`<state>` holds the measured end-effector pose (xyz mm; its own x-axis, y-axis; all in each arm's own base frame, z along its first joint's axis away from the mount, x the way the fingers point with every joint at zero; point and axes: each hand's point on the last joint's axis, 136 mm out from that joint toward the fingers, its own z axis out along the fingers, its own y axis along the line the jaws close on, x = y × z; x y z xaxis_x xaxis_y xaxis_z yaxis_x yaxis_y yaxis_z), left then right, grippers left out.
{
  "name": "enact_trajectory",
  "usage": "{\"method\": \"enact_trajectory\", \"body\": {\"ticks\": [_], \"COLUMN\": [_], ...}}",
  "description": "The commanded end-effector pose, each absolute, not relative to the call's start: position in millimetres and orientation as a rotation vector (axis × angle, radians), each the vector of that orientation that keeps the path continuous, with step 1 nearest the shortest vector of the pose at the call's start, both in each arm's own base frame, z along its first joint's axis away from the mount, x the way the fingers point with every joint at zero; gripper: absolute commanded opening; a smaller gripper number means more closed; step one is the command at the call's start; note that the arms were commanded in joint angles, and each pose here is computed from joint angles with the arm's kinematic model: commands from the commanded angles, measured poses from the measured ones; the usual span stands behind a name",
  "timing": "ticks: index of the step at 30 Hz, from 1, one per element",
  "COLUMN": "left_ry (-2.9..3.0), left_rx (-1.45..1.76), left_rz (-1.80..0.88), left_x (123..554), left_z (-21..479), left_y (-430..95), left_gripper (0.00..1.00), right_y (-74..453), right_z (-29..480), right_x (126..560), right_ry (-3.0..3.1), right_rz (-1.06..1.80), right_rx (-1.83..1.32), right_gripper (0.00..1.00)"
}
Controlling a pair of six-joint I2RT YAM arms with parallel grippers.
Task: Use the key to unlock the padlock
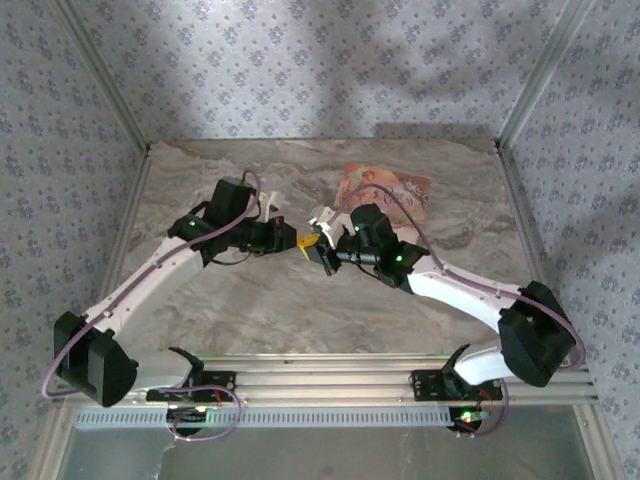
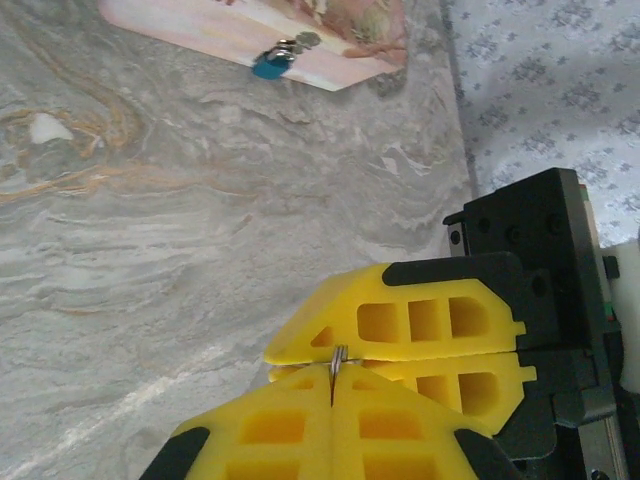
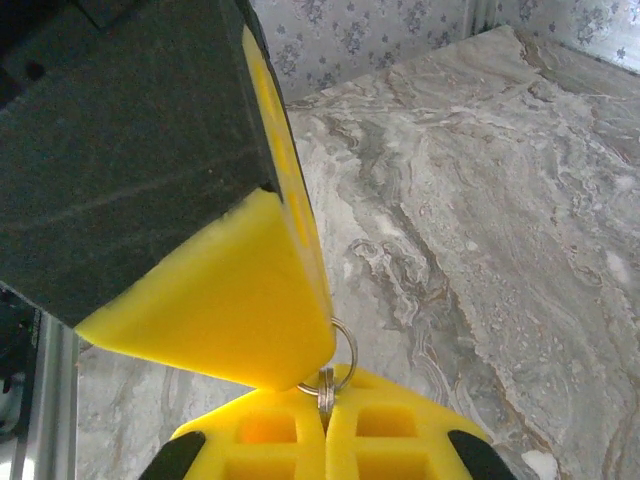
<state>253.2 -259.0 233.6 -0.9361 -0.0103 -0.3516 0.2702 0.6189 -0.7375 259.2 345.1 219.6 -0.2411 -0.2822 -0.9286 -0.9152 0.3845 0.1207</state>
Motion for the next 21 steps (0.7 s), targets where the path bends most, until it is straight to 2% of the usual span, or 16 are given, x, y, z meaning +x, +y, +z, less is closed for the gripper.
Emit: {"method": "enact_trajectory", "body": {"ticks": [1,9,15,21], "left_ry": [2.506,2.490,2.482,2.358], "left_rx": [0.187,0.186,0.179,0.297], "left_rz": [-1.174,-1.194,-1.184,-1.224], "left_x": [260.1,260.8,261.6,259.5], "left_z": [231.7,231.6,232.8,254.8], "left_y": [-250.1,-251.9,-250.3,-255.3], "left_gripper": [0.06,0.14,0.27,0.31], "right_y": [333.4,323.9,322.2,321.3], "right_z": [232.9,235.2,235.1,232.8], "right_x": [249.7,242.0,237.4,231.8], "right_ry": [1.750,1.788,1.823,1.850], "right_rz": [0.916,0.950,1.012,1.073], "right_rx": [-1.058,-1.076,-1.105,-1.137], "right_gripper": [0.00,0.00,0.00,0.00]}}
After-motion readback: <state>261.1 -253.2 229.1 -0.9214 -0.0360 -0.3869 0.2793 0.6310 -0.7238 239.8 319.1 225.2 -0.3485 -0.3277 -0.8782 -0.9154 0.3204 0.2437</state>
